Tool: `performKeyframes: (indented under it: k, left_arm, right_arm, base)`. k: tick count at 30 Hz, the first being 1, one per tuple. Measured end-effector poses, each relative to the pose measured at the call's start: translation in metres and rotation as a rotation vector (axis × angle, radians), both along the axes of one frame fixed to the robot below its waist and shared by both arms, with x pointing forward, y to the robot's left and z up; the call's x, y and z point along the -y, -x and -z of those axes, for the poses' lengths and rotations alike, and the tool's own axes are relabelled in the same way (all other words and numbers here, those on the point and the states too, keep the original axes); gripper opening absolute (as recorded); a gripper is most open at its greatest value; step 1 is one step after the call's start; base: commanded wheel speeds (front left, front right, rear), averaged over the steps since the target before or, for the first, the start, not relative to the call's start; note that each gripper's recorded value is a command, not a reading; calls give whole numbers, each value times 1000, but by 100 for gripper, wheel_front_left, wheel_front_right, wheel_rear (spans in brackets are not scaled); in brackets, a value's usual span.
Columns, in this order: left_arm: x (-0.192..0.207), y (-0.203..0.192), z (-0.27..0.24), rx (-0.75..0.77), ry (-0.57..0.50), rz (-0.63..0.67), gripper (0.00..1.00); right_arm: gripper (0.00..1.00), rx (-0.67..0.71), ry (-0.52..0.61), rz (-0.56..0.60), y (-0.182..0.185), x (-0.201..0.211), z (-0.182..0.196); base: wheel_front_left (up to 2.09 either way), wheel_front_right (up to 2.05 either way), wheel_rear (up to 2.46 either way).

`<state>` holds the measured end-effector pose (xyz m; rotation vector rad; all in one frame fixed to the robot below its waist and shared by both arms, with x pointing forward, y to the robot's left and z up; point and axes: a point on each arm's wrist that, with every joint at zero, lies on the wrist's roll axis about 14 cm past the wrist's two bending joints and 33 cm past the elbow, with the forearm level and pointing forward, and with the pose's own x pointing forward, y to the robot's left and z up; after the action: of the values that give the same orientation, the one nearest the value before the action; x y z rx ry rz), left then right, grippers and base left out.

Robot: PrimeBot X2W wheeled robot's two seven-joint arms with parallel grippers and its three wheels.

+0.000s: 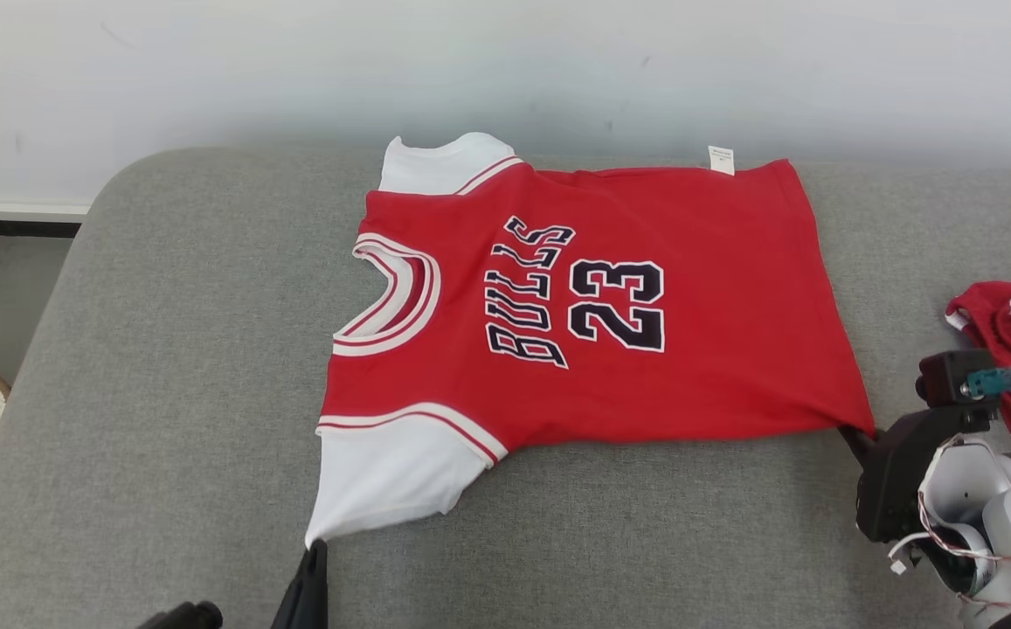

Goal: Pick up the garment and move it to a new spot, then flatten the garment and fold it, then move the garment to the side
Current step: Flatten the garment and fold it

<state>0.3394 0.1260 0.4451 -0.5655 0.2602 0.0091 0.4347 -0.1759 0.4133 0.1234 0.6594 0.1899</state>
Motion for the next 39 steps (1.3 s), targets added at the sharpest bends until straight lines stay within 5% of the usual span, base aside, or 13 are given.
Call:
performKeyframes:
  k: [19,39]
  left_arm:
    - [-19,42,21,-175,25,-44,0]
    - [-13,98,37,-461,48,157,0]
  right_arm:
    - [0,-138,59,23,53,5,13]
    - [0,-208,88,97,103,22,12]
  base:
    - [0,0,0]
    - [0,0,0]
